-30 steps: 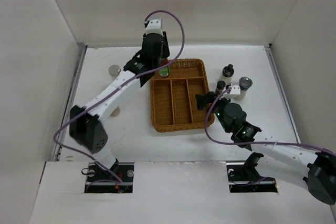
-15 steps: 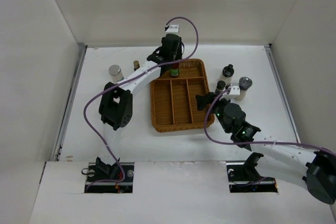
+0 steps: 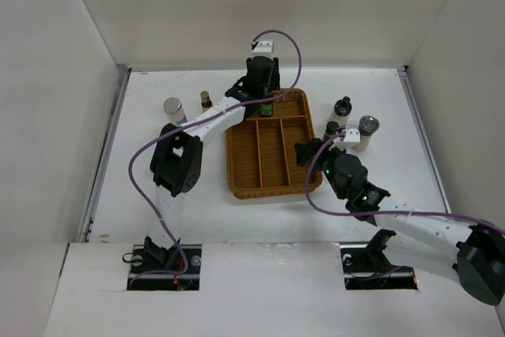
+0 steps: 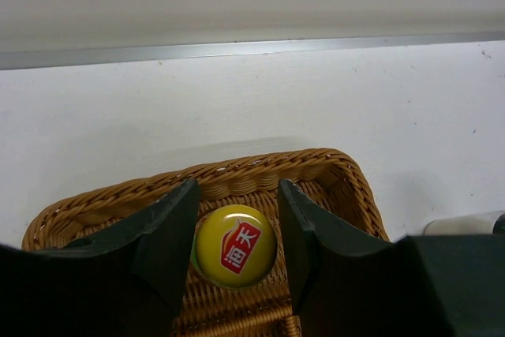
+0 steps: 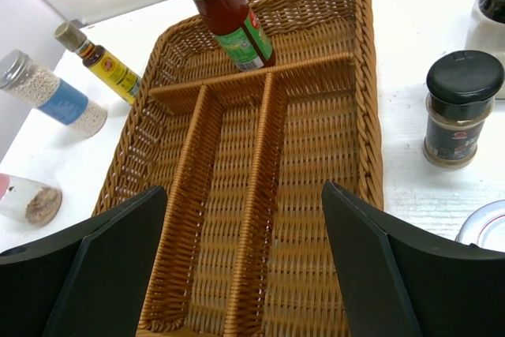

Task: Organize the condiment bottles

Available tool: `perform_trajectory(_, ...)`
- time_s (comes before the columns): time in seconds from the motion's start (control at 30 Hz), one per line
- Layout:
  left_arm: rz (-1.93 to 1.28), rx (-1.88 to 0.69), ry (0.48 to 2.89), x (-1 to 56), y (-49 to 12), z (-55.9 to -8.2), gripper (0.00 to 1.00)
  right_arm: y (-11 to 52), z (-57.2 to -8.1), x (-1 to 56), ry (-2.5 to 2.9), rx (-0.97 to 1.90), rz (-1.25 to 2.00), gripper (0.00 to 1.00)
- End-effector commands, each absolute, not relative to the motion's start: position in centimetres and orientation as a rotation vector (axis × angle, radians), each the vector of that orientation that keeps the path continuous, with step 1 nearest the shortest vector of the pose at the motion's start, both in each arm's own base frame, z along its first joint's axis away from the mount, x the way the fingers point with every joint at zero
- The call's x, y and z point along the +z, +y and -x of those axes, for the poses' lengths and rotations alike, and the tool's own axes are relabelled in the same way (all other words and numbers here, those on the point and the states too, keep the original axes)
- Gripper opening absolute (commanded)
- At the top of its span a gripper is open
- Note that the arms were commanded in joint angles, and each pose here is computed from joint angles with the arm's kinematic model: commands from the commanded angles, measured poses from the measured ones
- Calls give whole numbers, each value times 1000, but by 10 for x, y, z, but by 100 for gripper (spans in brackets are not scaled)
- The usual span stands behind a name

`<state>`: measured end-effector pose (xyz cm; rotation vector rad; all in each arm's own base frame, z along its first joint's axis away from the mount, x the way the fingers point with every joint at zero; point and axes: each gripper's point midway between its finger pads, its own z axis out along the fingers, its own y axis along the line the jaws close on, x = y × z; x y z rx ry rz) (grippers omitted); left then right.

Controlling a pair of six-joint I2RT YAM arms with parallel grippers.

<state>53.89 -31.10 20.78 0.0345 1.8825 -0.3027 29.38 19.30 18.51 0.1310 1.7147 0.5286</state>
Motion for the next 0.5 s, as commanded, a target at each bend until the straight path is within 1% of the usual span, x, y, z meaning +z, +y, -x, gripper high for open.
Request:
perform_trajectory(0.0, 4, -352, 1749, 262, -309, -537, 43, 190, -299, 203, 1653, 557, -175, 86)
perform_trajectory(0.07, 1, -348, 1756, 259, -309, -536, 45, 188, -298, 205, 1647, 558, -180, 86)
perform_trajectory(0.17, 2, -351, 1750, 261, -307, -534, 55, 187, -298, 207, 1641, 559, -181, 86)
perform_trajectory(0.37, 21, -365, 1691, 291, -299, -524, 89, 185, -299, 207, 1643, 552, -184, 85)
perform_trajectory(0.4, 36, -359, 1665, 301, -293, -522, 96, 186, -300, 207, 1645, 552, -185, 84)
perform_trajectory(0.47, 74, -348, 1611, 321, -276, -516, 100, 188, -300, 211, 1642, 560, -177, 75)
